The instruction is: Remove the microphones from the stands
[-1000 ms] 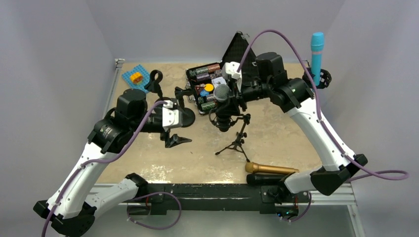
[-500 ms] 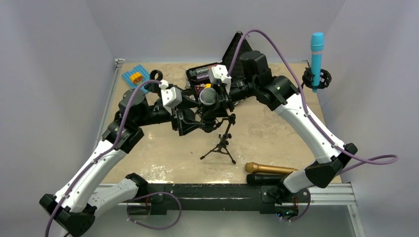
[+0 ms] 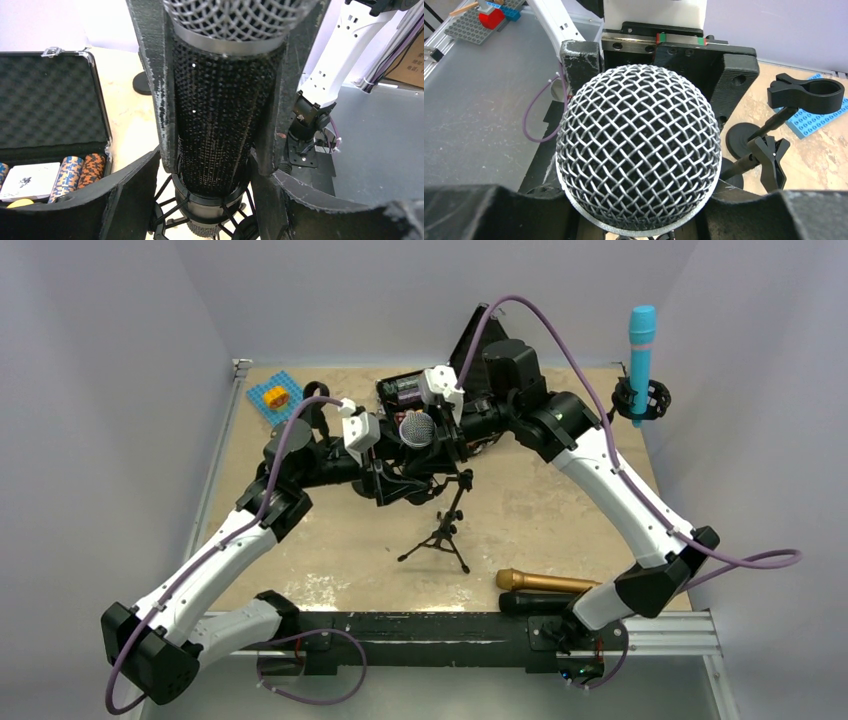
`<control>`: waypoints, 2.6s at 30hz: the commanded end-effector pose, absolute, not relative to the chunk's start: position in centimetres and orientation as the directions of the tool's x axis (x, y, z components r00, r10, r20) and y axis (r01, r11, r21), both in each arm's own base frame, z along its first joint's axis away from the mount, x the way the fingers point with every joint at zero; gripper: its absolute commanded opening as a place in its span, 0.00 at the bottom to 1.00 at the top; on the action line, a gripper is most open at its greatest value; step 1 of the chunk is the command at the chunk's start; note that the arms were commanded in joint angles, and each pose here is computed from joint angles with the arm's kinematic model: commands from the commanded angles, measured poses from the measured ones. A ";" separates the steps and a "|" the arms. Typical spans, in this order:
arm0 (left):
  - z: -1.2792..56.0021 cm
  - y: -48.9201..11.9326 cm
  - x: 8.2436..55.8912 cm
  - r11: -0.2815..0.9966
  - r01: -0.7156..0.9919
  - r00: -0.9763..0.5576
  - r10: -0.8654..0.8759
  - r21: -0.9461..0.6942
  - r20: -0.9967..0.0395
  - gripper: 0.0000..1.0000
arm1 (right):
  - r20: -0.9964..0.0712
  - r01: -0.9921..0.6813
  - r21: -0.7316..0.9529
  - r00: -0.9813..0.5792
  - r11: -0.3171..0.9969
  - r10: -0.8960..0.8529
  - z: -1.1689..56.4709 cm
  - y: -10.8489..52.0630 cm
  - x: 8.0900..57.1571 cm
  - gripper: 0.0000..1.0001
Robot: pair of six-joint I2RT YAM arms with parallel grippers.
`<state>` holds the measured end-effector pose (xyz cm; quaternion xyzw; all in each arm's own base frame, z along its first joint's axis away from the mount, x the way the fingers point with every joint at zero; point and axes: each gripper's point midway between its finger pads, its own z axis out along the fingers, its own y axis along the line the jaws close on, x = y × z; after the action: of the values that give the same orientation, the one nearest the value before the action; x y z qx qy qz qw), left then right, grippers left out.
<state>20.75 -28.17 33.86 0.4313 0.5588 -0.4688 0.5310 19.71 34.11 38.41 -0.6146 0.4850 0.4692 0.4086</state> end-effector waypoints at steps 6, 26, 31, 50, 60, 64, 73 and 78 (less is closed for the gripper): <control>30.2 -27.9 20.0 0.161 0.986 -0.061 0.056 -0.051 -0.997 0.67 | -0.985 -0.975 -0.165 0.170 -0.151 -0.022 47.3 35.4 20.0 0.00; 35.4 -26.2 20.4 0.252 0.965 0.044 0.102 0.068 -0.994 0.83 | -0.950 -0.962 -0.248 0.264 0.114 0.164 60.2 30.9 18.6 0.00; 39.1 -25.3 19.2 0.234 0.956 0.155 0.105 0.175 -0.982 0.85 | -0.960 -0.916 -0.260 0.278 0.307 0.016 56.5 27.0 21.5 0.00; 46.2 -28.1 18.8 0.092 0.992 0.089 -0.040 0.085 -0.995 0.82 | -0.881 -0.857 -0.257 0.018 0.446 -0.473 38.0 15.4 20.9 0.00; 48.7 -26.9 19.9 0.183 0.939 0.297 -0.002 0.292 -0.955 0.82 | -0.442 -0.942 -0.239 -0.109 0.234 -0.891 19.3 7.8 19.1 0.00; 49.1 -26.3 19.7 0.199 0.916 0.351 0.026 0.349 -0.936 0.83 | -0.324 -0.965 -0.203 -0.097 0.169 -0.941 15.3 6.2 19.0 0.00; 49.0 -25.7 18.8 0.201 0.917 0.348 0.021 0.345 -0.937 0.84 | -0.206 -0.988 -0.134 -0.046 0.075 -0.977 9.2 5.4 20.5 0.02; 49.0 -25.6 18.6 0.205 0.917 0.348 0.015 0.344 -0.937 0.84 | -0.178 -0.997 -0.060 -0.034 0.045 -0.983 7.3 5.6 21.1 0.04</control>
<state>19.02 -26.00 48.26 0.5202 0.4592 -0.3658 0.6202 19.40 5.52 7.97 -0.6685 0.7372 0.0540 0.0823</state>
